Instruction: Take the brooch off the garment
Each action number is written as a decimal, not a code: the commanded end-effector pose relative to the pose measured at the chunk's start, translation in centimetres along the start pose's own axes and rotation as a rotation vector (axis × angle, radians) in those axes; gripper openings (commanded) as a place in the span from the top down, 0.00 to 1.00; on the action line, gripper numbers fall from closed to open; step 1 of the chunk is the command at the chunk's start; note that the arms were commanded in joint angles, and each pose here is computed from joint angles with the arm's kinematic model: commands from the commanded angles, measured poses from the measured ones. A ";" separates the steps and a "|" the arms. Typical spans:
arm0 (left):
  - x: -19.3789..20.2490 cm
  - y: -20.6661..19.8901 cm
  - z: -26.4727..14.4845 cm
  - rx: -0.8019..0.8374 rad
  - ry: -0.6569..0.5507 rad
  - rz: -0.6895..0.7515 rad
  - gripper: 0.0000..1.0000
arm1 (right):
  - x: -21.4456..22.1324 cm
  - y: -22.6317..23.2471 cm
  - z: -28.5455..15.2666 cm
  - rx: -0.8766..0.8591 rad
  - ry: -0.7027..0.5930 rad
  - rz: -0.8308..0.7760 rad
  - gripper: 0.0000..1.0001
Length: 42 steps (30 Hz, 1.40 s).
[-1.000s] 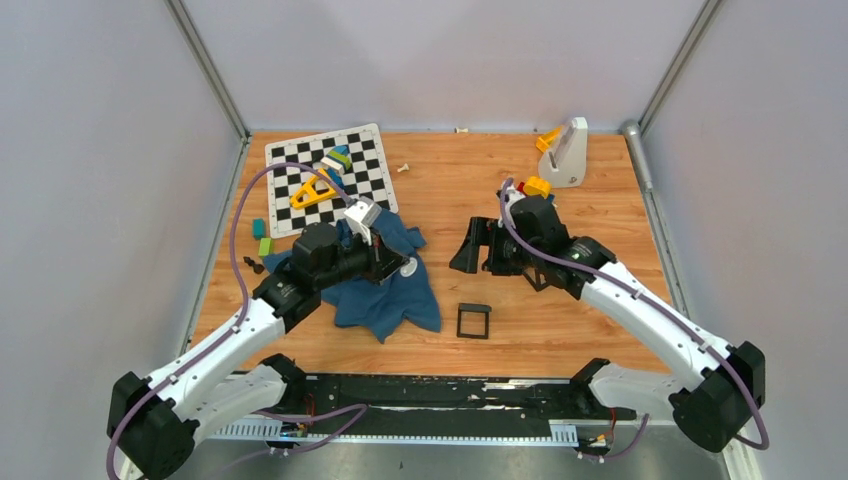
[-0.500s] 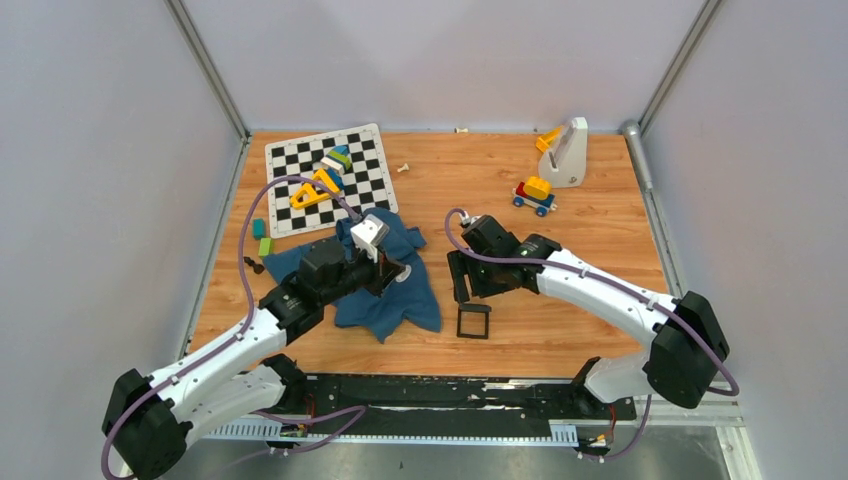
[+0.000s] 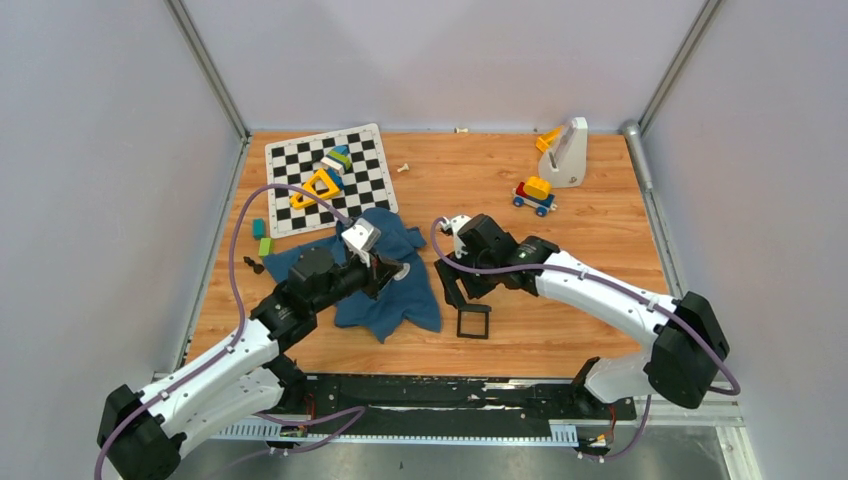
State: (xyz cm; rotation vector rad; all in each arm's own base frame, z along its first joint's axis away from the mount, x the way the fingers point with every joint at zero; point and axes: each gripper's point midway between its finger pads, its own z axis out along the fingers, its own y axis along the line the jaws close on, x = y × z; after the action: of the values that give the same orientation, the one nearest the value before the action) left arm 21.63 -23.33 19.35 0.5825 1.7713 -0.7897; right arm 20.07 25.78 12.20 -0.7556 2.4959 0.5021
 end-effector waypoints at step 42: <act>0.7 -1.4 2.3 0.072 0.000 0.010 1.00 | 0.5 -2.5 1.7 0.325 0.107 0.139 0.98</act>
State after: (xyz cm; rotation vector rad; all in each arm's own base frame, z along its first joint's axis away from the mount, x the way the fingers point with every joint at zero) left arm 21.94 -24.49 18.07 0.6120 1.7966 -0.8081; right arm 20.94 24.17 8.93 -0.6956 2.6049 0.0366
